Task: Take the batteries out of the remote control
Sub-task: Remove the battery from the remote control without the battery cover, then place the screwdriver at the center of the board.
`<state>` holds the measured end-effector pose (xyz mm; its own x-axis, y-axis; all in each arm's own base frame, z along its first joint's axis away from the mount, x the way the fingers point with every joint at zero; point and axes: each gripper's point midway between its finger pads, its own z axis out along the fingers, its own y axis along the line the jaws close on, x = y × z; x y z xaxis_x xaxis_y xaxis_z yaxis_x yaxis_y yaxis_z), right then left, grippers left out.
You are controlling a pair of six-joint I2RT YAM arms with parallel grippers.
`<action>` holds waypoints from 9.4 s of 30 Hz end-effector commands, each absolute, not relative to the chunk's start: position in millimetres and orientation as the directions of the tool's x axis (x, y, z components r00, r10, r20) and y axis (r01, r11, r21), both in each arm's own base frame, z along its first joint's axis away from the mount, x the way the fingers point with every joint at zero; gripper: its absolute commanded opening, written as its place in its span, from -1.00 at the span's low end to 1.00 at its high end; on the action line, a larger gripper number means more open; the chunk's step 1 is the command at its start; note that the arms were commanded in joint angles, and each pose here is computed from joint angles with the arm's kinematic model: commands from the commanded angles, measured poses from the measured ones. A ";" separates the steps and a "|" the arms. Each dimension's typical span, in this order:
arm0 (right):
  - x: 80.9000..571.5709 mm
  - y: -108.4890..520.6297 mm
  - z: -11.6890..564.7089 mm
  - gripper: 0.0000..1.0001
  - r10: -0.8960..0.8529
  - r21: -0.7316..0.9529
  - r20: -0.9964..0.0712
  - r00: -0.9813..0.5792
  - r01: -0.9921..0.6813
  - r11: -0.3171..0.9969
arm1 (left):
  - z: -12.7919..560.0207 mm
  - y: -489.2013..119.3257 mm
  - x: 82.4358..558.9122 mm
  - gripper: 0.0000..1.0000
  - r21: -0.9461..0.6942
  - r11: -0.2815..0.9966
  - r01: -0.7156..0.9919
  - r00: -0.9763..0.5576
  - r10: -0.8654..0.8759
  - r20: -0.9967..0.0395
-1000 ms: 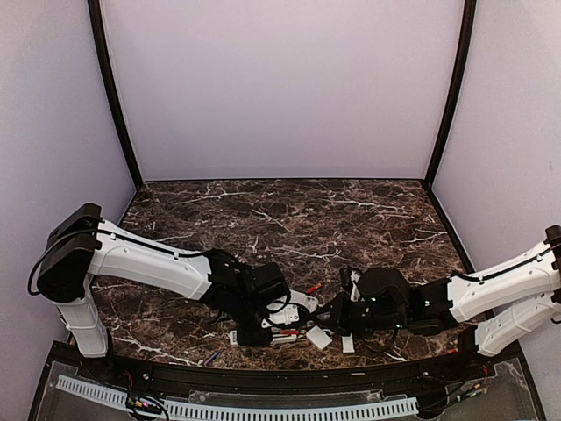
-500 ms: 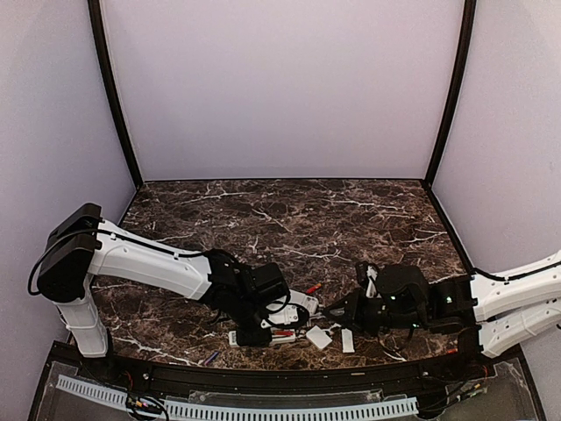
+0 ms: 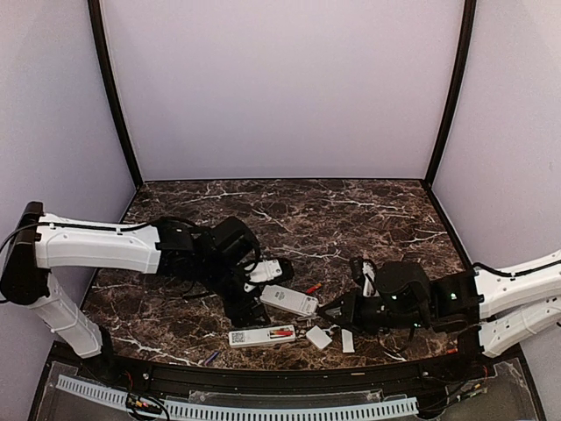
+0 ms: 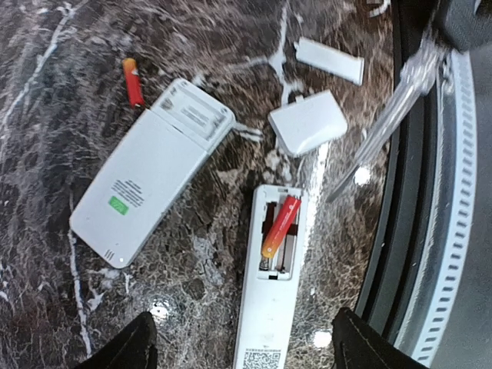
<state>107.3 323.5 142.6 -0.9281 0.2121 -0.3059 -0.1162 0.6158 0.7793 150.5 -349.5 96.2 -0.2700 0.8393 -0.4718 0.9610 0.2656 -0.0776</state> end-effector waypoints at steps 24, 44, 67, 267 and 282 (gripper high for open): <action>103.5 383.7 134.1 -1.00 -0.040 0.449 -0.420 -0.906 -0.246 0.859 | 58.7 -273.2 136.5 0.06 -0.560 0.802 0.209 -0.962 0.066 -0.264; 102.6 402.6 116.6 -1.00 -0.144 0.270 -0.415 -0.898 -0.272 0.923 | 39.9 -270.9 136.2 -0.18 -0.465 0.851 0.244 -0.961 0.149 -0.232; 107.8 412.6 110.5 -1.00 -0.185 0.194 -0.430 -0.884 -0.290 0.937 | 28.8 -274.5 118.8 -0.23 -0.507 0.830 0.232 -0.970 0.161 -0.181; 201.8 192.1 59.1 0.85 0.142 0.391 -0.396 -0.907 -0.027 0.920 | 224.9 -98.5 247.3 0.70 -0.328 0.922 0.205 -0.628 -0.133 -0.767; 227.3 203.0 95.7 0.97 0.120 0.409 -0.483 -0.867 -0.102 0.907 | 223.9 -119.4 270.9 0.71 -0.463 0.861 0.213 -0.618 -0.248 -0.746</action>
<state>207.1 189.0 73.0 -0.8957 0.1313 -0.4248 -0.0334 0.9328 0.3587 252.7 -104.4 226.3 -0.6231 -0.1749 -0.7623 0.2013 0.9060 -0.3724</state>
